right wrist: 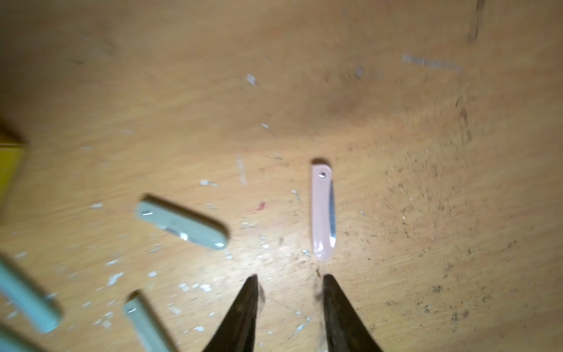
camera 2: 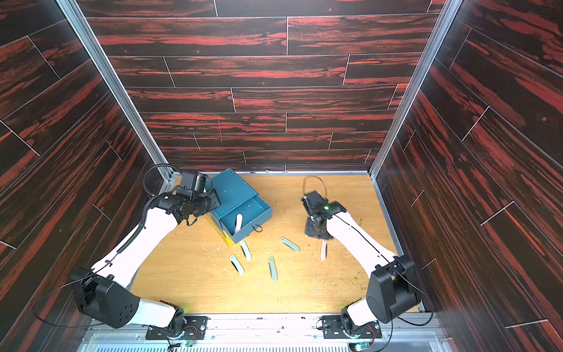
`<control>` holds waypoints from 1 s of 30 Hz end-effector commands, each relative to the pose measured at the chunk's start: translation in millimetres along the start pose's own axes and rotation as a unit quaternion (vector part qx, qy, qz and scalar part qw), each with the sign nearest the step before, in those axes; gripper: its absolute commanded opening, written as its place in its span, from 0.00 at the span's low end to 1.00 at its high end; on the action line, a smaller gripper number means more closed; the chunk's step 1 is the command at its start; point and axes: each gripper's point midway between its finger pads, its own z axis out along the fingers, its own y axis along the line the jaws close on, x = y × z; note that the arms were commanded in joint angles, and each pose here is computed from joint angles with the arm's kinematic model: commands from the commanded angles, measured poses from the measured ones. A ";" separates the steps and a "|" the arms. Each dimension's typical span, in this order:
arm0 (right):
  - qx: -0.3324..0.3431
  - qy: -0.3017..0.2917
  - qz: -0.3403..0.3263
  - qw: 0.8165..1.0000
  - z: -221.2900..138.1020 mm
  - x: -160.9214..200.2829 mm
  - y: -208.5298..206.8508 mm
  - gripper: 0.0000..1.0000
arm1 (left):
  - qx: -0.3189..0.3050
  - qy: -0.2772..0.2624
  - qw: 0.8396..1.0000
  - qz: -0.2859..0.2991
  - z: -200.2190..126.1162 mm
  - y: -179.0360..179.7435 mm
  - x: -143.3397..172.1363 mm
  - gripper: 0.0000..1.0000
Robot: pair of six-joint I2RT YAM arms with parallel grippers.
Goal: Place the fruit knives into the drawer by color
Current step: Pick up the fruit knife from the center of the board.
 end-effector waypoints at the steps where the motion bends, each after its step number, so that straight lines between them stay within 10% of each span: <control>1: -0.036 0.019 0.027 0.999 15.3 5.8 -0.8 0.39 | -0.008 0.012 1.000 0.004 0.9 3.8 6.9 0.00; 30: -0.036 0.111 0.055 0.992 94.0 30.5 -23.4 0.50 | -0.015 0.014 1.000 0.007 4.5 6.2 7.8 0.00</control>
